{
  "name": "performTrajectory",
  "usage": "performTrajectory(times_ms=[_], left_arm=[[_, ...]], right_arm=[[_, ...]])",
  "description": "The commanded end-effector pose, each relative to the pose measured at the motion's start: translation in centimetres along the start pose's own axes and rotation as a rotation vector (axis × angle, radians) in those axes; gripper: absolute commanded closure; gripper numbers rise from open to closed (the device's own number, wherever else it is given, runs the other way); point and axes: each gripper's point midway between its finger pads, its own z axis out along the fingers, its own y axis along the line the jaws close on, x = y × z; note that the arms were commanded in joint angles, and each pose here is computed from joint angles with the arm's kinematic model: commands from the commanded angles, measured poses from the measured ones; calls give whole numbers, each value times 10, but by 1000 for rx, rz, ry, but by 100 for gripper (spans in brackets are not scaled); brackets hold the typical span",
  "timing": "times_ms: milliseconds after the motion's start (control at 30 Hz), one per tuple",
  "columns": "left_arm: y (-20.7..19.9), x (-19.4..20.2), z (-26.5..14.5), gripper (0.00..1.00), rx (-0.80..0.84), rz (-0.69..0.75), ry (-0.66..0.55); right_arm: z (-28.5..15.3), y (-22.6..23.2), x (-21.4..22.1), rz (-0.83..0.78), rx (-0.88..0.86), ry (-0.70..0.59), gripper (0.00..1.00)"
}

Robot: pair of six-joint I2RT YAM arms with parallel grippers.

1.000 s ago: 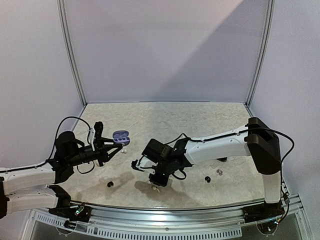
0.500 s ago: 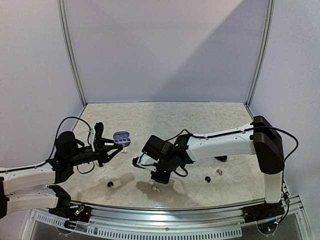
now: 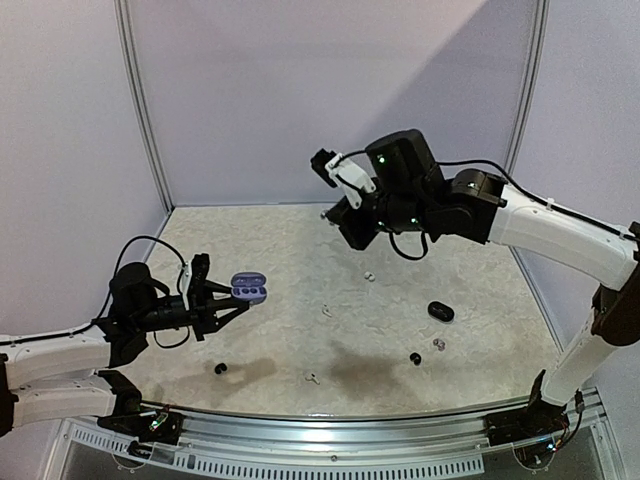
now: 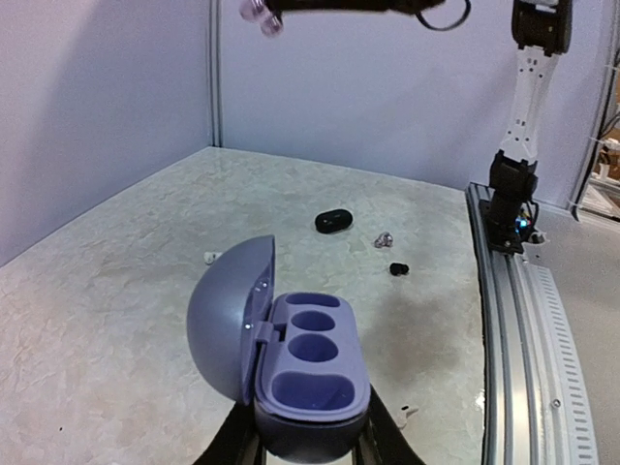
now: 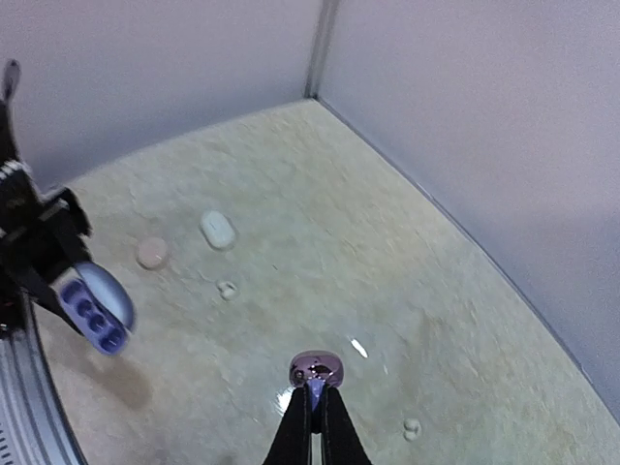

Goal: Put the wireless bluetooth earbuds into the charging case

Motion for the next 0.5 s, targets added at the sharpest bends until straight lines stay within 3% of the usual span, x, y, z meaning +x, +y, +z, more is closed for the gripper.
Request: performTrajectory(times_ms=[0, 200, 467], left_arm=[[-27, -17, 4, 100, 148, 103, -33], [-41, -18, 7, 100, 220, 109, -25], [-51, -14, 7, 100, 268, 139, -16]], right_arm=[[-25, 98, -52, -162, -343, -195, 100], [-34, 180, -41, -393, -635, -144, 100], [2, 179, -5, -437, -536, 8, 100]])
